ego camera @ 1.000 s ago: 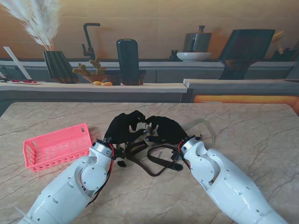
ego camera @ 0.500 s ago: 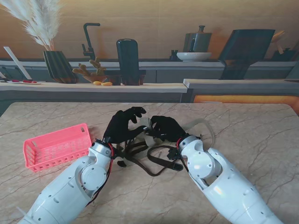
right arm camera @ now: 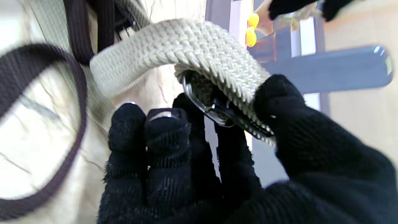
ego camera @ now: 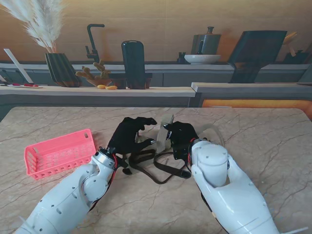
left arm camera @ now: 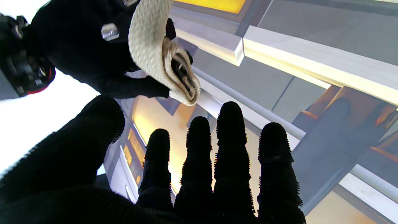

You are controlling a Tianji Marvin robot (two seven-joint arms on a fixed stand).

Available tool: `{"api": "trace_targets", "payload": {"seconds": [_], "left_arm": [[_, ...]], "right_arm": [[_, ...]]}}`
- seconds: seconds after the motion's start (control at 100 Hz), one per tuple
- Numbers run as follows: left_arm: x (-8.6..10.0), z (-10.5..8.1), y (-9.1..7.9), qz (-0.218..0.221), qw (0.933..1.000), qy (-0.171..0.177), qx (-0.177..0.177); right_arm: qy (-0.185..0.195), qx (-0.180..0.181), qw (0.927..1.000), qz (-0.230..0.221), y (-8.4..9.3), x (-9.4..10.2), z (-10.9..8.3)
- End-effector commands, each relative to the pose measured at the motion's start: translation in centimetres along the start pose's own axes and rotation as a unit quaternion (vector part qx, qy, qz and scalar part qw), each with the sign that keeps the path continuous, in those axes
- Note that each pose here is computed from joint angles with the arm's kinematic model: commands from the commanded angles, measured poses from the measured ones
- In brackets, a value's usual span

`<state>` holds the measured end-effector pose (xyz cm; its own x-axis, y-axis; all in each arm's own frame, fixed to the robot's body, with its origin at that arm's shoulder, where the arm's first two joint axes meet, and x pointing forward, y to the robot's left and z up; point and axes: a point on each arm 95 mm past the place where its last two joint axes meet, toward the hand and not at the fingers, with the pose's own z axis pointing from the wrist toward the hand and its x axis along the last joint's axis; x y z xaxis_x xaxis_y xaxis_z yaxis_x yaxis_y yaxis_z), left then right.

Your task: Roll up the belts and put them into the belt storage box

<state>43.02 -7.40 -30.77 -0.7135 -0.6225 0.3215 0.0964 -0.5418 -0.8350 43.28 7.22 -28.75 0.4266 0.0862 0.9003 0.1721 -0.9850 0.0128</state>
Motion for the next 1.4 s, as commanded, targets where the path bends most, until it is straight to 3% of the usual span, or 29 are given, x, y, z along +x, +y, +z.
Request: {"api": "trace_targets", "payload": {"seconds": [0.0,0.22,0.46,0.95,1.39], "left_arm": [[0.2,-0.1,0.5,0.006,0.9999,0.008,-0.007],[0.1,0.1,0.9,0.028,0.9992,0.021,-0.020],[-0.2,0.0,1.1,0.052,0.9977,0.029,-0.034],[-0.3,0.3,1.4,0.093,0.9934,0.047,-0.048],[0.1,0.7,1.4,0.070,0.9967,0.040,-0.008]], "right_arm": [[0.006,0.001,1.0000,0.006,-0.9,0.4,-0.2],[-0.071,0.035,0.9914,0.104,-1.4,0.3,-0.6],[-0.108,0.078,0.9801,0.147,-2.1,0.3,-1.1],[-0.125,0.115,0.9721,0.161,-2.2,-0.1,-1.8],[-0.125,0.119,0.9803,0.096,-1.9,-1.0,-1.4]]}}
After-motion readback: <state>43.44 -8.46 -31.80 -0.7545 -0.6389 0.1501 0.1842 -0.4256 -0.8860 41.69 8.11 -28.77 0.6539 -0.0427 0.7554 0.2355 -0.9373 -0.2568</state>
